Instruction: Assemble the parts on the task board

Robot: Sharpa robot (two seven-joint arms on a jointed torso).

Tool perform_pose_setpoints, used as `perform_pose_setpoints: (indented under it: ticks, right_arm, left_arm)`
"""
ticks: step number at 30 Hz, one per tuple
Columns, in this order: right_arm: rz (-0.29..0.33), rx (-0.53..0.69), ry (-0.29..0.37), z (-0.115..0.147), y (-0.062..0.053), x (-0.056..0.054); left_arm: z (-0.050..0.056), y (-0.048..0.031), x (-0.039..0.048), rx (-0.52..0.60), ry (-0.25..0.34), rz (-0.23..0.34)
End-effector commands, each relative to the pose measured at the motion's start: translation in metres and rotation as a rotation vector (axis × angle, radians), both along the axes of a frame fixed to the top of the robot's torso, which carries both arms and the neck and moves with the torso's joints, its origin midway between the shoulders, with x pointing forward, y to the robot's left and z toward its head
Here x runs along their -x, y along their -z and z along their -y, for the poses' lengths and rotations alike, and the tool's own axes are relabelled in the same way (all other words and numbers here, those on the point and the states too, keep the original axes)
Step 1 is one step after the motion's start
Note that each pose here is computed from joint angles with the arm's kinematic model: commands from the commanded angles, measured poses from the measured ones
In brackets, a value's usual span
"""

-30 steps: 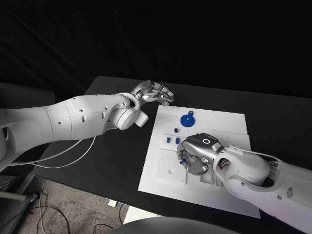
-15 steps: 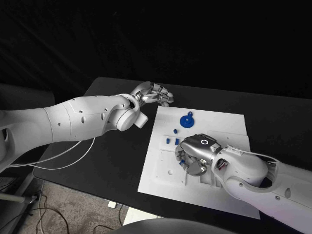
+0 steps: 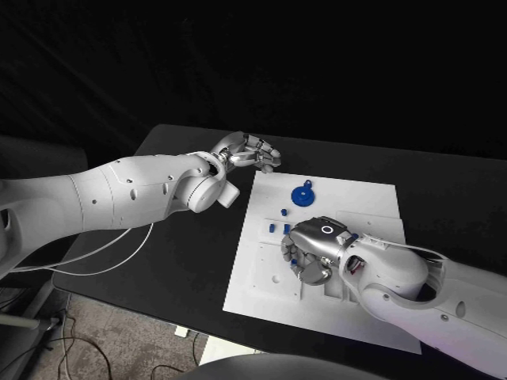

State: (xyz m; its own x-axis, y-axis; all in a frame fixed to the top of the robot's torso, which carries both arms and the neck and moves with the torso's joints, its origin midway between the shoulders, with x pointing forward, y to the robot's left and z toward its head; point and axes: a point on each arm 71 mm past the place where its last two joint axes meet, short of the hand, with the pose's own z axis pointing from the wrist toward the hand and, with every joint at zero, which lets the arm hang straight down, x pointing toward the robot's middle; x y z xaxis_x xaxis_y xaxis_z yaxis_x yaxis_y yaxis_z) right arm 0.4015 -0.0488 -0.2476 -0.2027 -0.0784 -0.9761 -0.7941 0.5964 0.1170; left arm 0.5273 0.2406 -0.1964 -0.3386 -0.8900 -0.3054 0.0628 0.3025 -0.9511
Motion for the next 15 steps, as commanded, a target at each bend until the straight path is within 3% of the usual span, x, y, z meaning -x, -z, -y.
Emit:
perform_pose_setpoints:
  ticks: [1, 15]
  right_arm:
    - [-0.02, 0.034, -0.006, 0.0004, 0.0053, 0.001]
    - [-0.074, -0.015, 0.004, 0.0029, 0.0065, -0.0018]
  left_arm:
    - [0.0022, -0.001, 0.0005, 0.004, 0.019, 0.001]
    - [0.0009, -0.0009, 0.0008, 0.003, 0.017, 0.0]
